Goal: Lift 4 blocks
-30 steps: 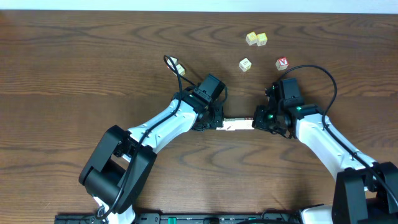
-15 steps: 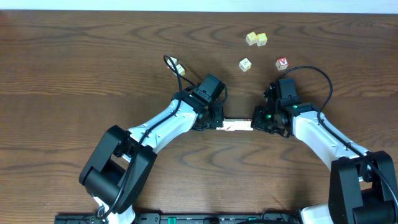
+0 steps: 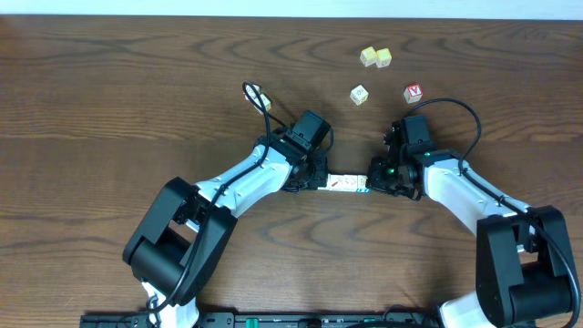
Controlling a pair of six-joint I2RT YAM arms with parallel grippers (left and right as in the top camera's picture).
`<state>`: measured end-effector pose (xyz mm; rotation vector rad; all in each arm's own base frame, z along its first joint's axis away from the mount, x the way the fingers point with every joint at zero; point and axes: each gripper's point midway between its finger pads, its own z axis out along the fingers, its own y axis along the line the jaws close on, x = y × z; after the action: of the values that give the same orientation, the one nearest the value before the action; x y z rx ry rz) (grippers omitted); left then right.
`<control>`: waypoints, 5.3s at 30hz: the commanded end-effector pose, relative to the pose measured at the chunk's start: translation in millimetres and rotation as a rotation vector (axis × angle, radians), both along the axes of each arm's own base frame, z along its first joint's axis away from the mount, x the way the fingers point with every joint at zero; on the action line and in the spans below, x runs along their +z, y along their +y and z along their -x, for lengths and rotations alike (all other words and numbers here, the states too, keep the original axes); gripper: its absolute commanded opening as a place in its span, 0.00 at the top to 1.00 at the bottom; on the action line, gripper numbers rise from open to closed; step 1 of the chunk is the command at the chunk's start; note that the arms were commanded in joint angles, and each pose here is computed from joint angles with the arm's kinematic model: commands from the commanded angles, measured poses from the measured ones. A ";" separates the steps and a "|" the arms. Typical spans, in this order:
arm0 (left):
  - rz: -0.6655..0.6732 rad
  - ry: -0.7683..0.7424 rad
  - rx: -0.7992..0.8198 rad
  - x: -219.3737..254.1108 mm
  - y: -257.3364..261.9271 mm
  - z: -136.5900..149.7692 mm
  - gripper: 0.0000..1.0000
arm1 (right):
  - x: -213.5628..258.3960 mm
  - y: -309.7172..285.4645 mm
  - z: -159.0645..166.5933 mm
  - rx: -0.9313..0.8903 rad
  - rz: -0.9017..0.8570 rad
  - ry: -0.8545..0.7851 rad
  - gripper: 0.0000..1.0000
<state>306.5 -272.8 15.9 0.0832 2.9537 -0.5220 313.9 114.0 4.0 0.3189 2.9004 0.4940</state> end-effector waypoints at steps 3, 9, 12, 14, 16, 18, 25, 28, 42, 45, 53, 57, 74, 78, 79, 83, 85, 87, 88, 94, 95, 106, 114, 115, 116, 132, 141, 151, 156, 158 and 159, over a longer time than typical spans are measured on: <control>0.067 0.061 -0.058 -7.8 -25.4 17.4 0.93 | 5.9 34.7 5.4 0.058 -0.146 0.031 0.99; 0.068 0.060 -0.058 -7.7 -25.4 17.2 0.93 | 2.0 24.3 0.6 0.038 -0.081 0.011 0.99; 0.067 0.059 -0.060 -7.5 -24.7 16.7 0.93 | 0.6 16.3 -3.1 0.038 -0.032 -0.007 0.99; 0.052 0.046 -0.044 -5.5 -18.2 11.6 0.93 | 2.9 3.9 -5.9 0.027 0.032 -0.003 0.99; 0.018 0.029 -0.021 -2.5 -8.2 6.6 0.93 | 9.1 -6.0 -8.7 0.025 0.074 0.006 0.98; -0.036 -0.002 0.011 1.5 6.7 -0.3 0.93 | 18.1 -16.1 -12.4 0.026 0.119 0.015 0.96; -0.203 -0.091 0.114 25.3 59.0 -16.3 0.93 | 59.0 -57.4 -22.4 -0.030 0.313 0.053 0.91; -0.267 -0.119 0.172 51.6 89.0 -19.0 0.93 | 83.2 -68.4 -18.4 -0.043 0.360 0.081 0.91; -0.167 -0.367 0.493 225.7 222.7 57.3 0.28 | 202.8 -78.0 100.5 -0.099 0.303 -0.054 0.01; -0.144 -0.403 0.499 237.7 226.7 71.2 0.26 | 204.2 -79.8 126.5 -0.180 0.263 -0.068 0.01; -0.106 -0.468 0.509 253.7 230.1 82.1 0.25 | 214.0 -72.9 150.6 -0.322 0.109 -0.125 0.01; -0.107 -0.465 0.509 253.1 229.9 81.6 0.24 | 217.3 -73.2 152.9 -0.323 0.100 -0.145 0.01; -0.109 -0.462 0.508 252.3 229.8 81.0 0.24 | 241.6 -92.9 104.7 -0.133 0.139 -0.840 0.01; -0.109 -0.462 0.508 252.3 229.8 81.0 0.24 | 229.6 -95.2 99.8 -0.100 0.177 -1.011 0.01; -0.109 -0.462 0.508 252.3 229.8 81.0 0.24 | 224.1 -95.2 98.7 -0.095 0.183 -1.041 0.01; -0.109 -0.462 0.508 252.3 229.8 81.0 0.24 | 209.8 -95.6 89.8 -0.109 0.182 -1.186 0.01; -0.109 -0.462 0.508 252.3 229.8 81.0 0.24 | 203.1 -96.1 84.5 -0.116 0.183 -1.255 0.01; -0.109 -0.462 0.508 252.3 229.8 81.0 0.24 | 197.1 -96.2 81.3 -0.118 0.183 -1.283 0.01; -0.109 -0.462 0.508 252.3 229.8 81.0 0.24 | 192.3 -96.3 78.9 -0.120 0.182 -1.298 0.01; -0.109 -0.462 0.508 252.3 229.8 81.0 0.24 | 156.9 -98.6 68.3 -0.129 0.190 -1.296 0.01; -0.109 -0.462 0.508 252.3 229.8 81.0 0.24 | 154.9 -100.0 68.4 -0.135 0.197 -1.286 0.01; -0.109 -0.462 0.508 252.3 229.8 81.0 0.24 | 154.9 -101.9 68.1 -0.139 0.212 -1.287 0.01; -0.109 -0.462 0.508 252.3 229.8 81.0 0.24 | 154.8 -102.0 68.1 -0.140 0.212 -1.286 0.01; -0.109 -0.462 0.508 252.3 229.8 81.0 0.23 | 154.8 -101.9 68.1 -0.139 0.212 -1.287 0.01; -0.109 -0.462 0.508 252.3 229.8 81.0 0.24 | 155.0 -101.9 68.1 -0.140 0.211 -1.287 0.01; -0.156 -0.468 0.439 244.9 235.2 92.5 0.23 | 154.7 -101.9 68.1 -0.139 0.211 -1.286 0.01; -0.091 -0.698 0.147 189.6 229.1 116.8 0.24 | 154.9 -101.9 68.1 -0.139 0.211 -1.286 0.01; -0.061 -1.085 0.131 164.3 227.2 88.1 0.24 | 154.9 -102.0 68.1 -0.139 0.212 -1.286 0.01; -0.021 -1.253 0.144 161.8 225.9 77.0 0.23 | 154.9 -102.0 68.1 -0.140 0.212 -1.286 0.01; -0.001 -1.299 0.135 161.3 223.5 74.4 0.24 | 154.9 -101.9 68.1 -0.139 0.211 -1.286 0.01; 0.007 -1.321 0.132 160.1 222.7 73.1 0.24 | 154.9 -102.0 68.1 -0.140 0.212 -1.286 0.01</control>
<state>232.4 -44.6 180.2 0.1060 1.6966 -0.2506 245.8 14.5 159.5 0.0930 1.6393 0.2308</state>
